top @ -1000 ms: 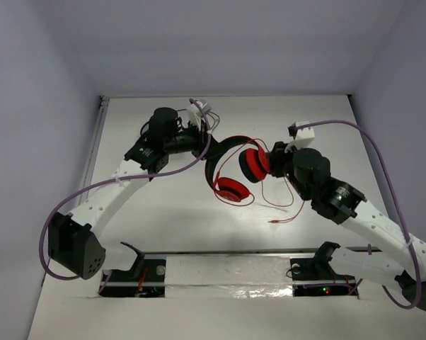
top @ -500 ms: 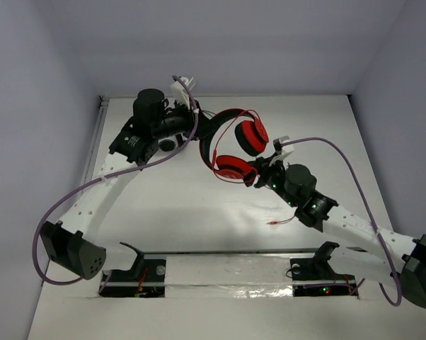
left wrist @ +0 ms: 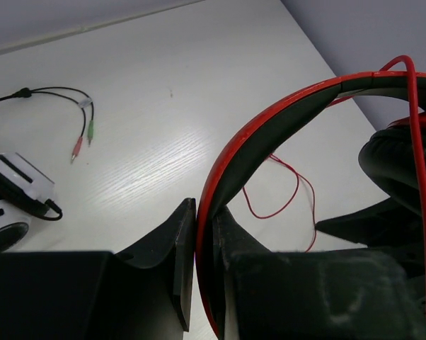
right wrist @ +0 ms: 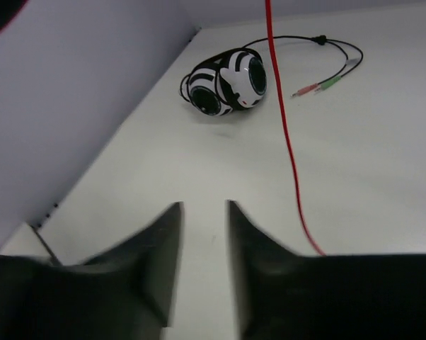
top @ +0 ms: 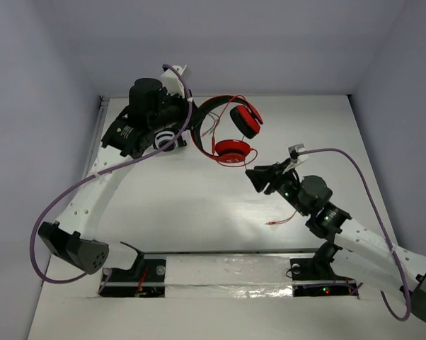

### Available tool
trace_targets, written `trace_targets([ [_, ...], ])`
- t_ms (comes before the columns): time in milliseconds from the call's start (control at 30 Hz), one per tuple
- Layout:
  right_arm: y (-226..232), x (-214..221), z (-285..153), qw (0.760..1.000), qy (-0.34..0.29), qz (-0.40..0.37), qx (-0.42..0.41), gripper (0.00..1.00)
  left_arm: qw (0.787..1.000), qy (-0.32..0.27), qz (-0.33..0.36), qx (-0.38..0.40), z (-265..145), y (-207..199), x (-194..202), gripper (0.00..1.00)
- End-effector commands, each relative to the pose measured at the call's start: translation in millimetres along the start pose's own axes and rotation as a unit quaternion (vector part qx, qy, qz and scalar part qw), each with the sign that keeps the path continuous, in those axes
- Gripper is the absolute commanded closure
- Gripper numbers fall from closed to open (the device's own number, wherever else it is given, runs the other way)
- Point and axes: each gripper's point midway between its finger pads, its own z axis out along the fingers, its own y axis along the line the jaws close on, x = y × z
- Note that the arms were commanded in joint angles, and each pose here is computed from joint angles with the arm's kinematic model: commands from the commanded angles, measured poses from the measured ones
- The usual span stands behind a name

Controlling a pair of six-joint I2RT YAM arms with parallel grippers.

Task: Wrap the headphones

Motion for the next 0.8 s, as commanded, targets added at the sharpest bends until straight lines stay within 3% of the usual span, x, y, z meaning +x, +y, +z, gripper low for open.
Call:
trace_targets([
  [0,-11,-1,-6,1.000,-0.008,0.003,0.023,0.45,0.998,-0.061,0.009,-0.008,-18,-9,-42,1.00],
  [67,-17,8,-1,0.999,0.008,-0.001,0.039,0.25,0.998,-0.067,0.008,-0.010,-20,-10,-49,1.00],
  [100,-20,4,3,0.999,0.006,-0.008,0.051,0.22,0.998,-0.066,0.008,-0.011,-22,-11,-50,1.00],
  [500,-52,16,35,0.990,0.041,-0.053,0.121,0.19,0.997,-0.052,0.009,-0.051,-34,-1,-50,1.00],
  [767,-64,55,48,0.986,0.114,-0.052,0.112,0.24,0.995,-0.084,0.017,-0.046,-50,-13,-79,1.00],
])
